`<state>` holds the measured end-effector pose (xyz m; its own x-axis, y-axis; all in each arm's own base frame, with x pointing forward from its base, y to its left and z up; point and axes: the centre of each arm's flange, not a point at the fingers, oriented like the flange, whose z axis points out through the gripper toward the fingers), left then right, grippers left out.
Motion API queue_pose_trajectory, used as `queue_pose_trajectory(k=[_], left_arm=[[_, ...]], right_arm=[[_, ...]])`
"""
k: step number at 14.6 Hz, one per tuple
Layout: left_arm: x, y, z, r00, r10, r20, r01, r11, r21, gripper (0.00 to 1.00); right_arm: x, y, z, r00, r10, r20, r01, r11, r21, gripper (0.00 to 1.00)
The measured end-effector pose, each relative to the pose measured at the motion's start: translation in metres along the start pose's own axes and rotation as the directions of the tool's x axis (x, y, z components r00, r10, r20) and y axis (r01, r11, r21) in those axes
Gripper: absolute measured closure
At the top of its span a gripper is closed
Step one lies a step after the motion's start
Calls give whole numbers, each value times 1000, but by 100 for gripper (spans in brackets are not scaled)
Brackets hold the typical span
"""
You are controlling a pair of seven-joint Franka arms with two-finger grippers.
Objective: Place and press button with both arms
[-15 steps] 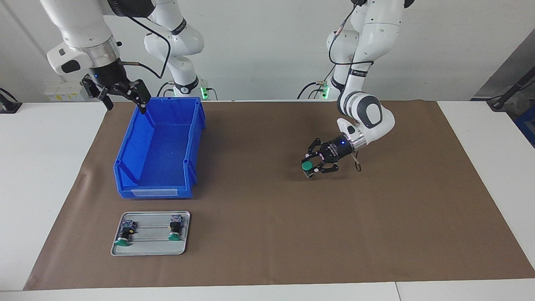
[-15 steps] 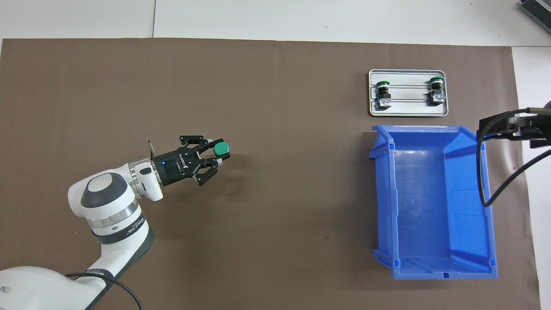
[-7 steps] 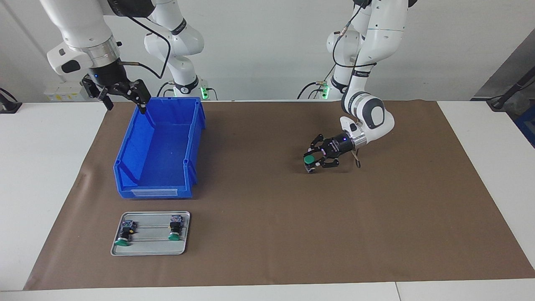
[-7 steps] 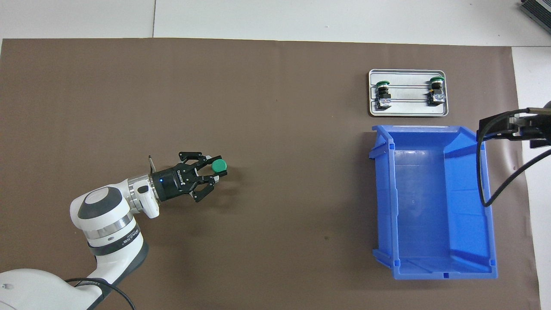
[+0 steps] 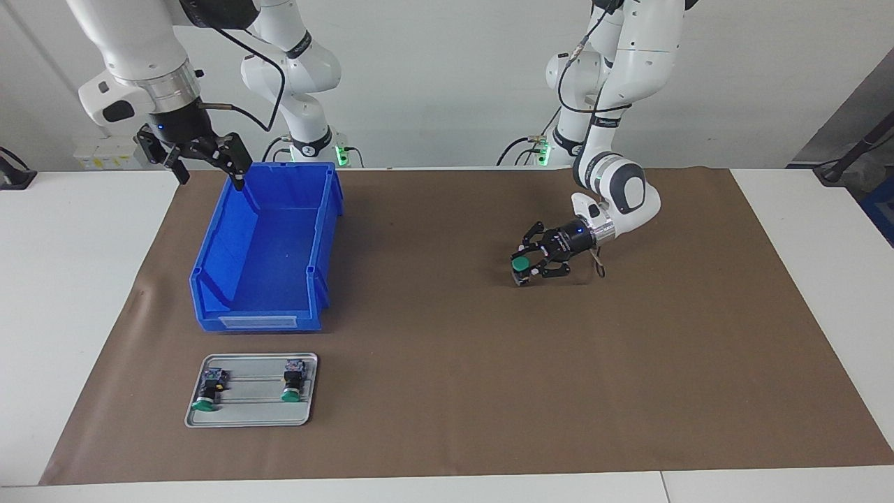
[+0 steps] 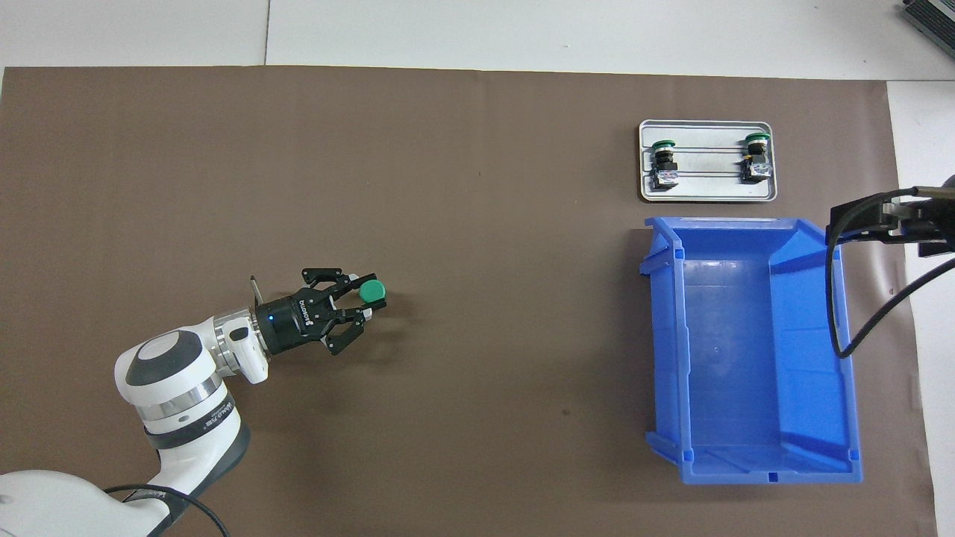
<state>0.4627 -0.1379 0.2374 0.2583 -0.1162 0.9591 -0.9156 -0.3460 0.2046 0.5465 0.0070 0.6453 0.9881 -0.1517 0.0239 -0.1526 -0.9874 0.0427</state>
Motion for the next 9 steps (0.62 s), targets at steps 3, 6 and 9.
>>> queue_pose_trajectory(k=[3, 6, 9], left_arm=[[0, 0, -1, 1000, 0, 0, 0, 1000, 2, 47], [0, -1, -1, 1000, -1, 0, 1, 1000, 3, 34], [-1, -1, -2, 1000, -1, 2, 1, 1000, 6, 21]], right_arm=[[0, 0, 0, 1000, 0, 0, 0, 1000, 0, 0], [0, 0, 0, 1000, 0, 0, 0, 1000, 0, 0], [0, 0, 0, 1000, 0, 0, 0, 1000, 0, 0]])
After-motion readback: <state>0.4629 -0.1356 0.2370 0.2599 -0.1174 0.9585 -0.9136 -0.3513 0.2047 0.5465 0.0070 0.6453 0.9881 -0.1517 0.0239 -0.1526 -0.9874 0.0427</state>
